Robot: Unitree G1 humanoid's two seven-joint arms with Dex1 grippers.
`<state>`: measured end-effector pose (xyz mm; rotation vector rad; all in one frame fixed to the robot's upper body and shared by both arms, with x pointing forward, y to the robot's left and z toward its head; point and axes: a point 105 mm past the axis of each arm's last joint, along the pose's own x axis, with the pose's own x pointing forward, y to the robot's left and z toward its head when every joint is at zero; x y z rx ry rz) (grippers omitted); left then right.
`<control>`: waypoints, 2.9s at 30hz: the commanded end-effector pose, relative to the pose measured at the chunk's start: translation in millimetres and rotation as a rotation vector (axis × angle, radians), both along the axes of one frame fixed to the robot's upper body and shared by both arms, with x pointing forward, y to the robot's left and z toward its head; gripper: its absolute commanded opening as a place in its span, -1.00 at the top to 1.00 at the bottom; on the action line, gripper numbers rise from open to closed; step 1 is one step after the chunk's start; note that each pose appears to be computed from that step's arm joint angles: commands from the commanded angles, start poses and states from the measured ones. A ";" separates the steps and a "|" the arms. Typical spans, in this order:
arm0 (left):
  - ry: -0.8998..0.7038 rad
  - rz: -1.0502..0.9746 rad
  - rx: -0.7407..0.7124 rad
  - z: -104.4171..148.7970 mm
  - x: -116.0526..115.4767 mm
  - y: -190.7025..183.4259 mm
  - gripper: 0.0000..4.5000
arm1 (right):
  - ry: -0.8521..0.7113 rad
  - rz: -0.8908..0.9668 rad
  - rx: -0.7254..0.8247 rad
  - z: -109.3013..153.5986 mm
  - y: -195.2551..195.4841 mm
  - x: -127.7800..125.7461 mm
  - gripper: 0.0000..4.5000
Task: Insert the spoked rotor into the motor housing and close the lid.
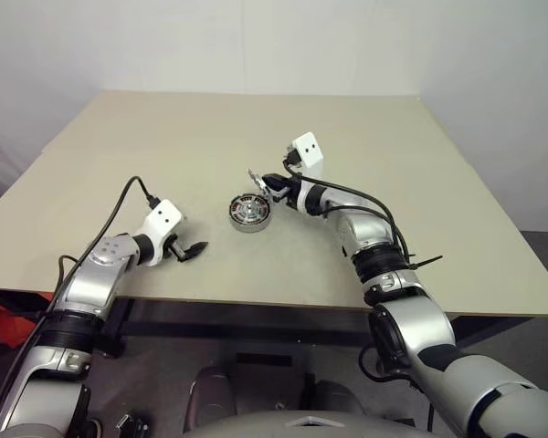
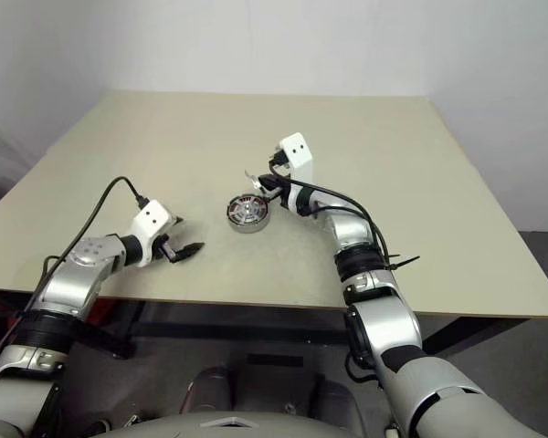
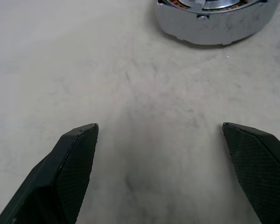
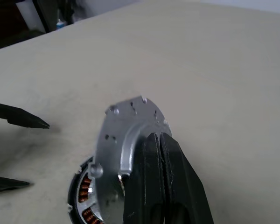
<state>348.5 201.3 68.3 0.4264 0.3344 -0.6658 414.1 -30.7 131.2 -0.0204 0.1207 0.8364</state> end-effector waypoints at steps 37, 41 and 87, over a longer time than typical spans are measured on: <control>-0.089 0.028 0.005 22.0 11.2 4.8 -1.00 | -0.098 0.079 -0.043 -6.1 19.8 -18.6 0.99; -0.089 0.017 -0.001 20.8 12.2 -0.7 -1.00 | -0.140 0.088 -0.036 7.9 16.7 -15.0 0.99; -0.090 0.024 0.010 23.2 10.1 4.2 -1.00 | -0.045 0.081 -0.128 -35.0 32.0 -5.0 -0.32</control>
